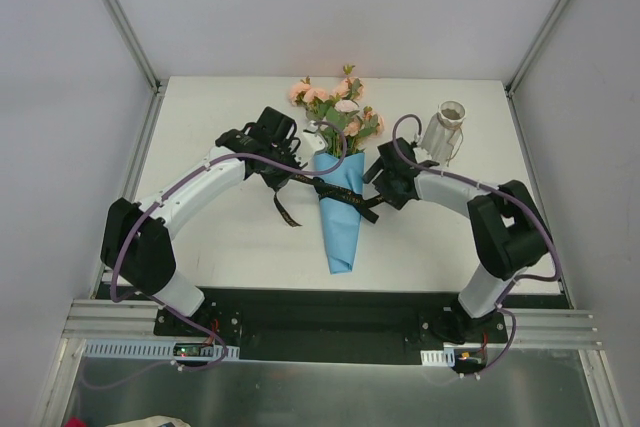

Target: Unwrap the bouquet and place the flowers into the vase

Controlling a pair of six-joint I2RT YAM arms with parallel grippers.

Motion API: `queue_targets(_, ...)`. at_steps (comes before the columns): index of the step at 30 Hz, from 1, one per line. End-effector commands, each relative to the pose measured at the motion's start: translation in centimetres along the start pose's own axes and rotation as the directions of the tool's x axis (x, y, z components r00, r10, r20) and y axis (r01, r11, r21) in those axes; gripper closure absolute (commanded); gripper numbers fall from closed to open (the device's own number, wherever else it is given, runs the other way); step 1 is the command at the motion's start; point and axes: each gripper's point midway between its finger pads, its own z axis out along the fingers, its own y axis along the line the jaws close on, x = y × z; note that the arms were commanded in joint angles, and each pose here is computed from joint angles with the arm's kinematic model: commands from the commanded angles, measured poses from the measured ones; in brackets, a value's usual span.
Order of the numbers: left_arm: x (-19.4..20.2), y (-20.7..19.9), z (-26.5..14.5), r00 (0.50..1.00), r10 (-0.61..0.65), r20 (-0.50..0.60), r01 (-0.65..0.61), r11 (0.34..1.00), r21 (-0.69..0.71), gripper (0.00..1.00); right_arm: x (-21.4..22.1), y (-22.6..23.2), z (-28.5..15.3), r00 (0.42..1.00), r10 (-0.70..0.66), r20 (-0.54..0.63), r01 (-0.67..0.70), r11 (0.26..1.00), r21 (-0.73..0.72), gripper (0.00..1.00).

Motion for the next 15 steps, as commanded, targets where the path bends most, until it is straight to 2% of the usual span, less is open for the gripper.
queue_targets(1, 0.0, 0.3, -1.4, 1.000, 0.016, 0.012, -0.016, 0.999, -0.031, 1.00, 1.0, -2.4, -0.4, 0.998, -0.010, -0.060, 0.021, 0.984, 0.178, 0.25)
queue_targets(6, -0.2, 0.5, -1.5, 1.000, 0.022, 0.014, -0.021, 0.999, -0.036, 1.00, 1.5, -5.3, -1.5, 0.994, -0.066, -0.082, 0.087, 0.953, 0.290, 0.41)
queue_targets(10, -0.5, 0.6, -1.5, 1.000, 0.019, 0.017, -0.018, 0.999, -0.037, 1.00, 1.8, -6.3, -1.8, 0.997, -0.038, -0.061, 0.053, 0.961, 0.272, 0.55)
queue_targets(12, -0.7, 0.7, -1.5, 1.000, 0.018, 0.022, -0.017, 0.999, -0.038, 1.00, 1.8, -5.3, -2.2, 0.999, -0.032, -0.026, 0.036, 0.986, 0.165, 0.53)
queue_targets(13, -0.7, 0.7, -1.5, 1.000, 0.017, 0.023, -0.016, 0.999, -0.040, 1.00, 1.1, -3.3, -2.3, 1.000, -0.018, 0.012, 0.017, 0.998, 0.061, 0.43)
queue_targets(15, -0.6, 0.7, -1.6, 1.000, 0.021, 0.020, -0.020, 0.999, -0.041, 1.00, 1.2, -2.4, -3.3, 0.999, -0.024, 0.022, 0.025, 0.999, -0.031, 0.35)
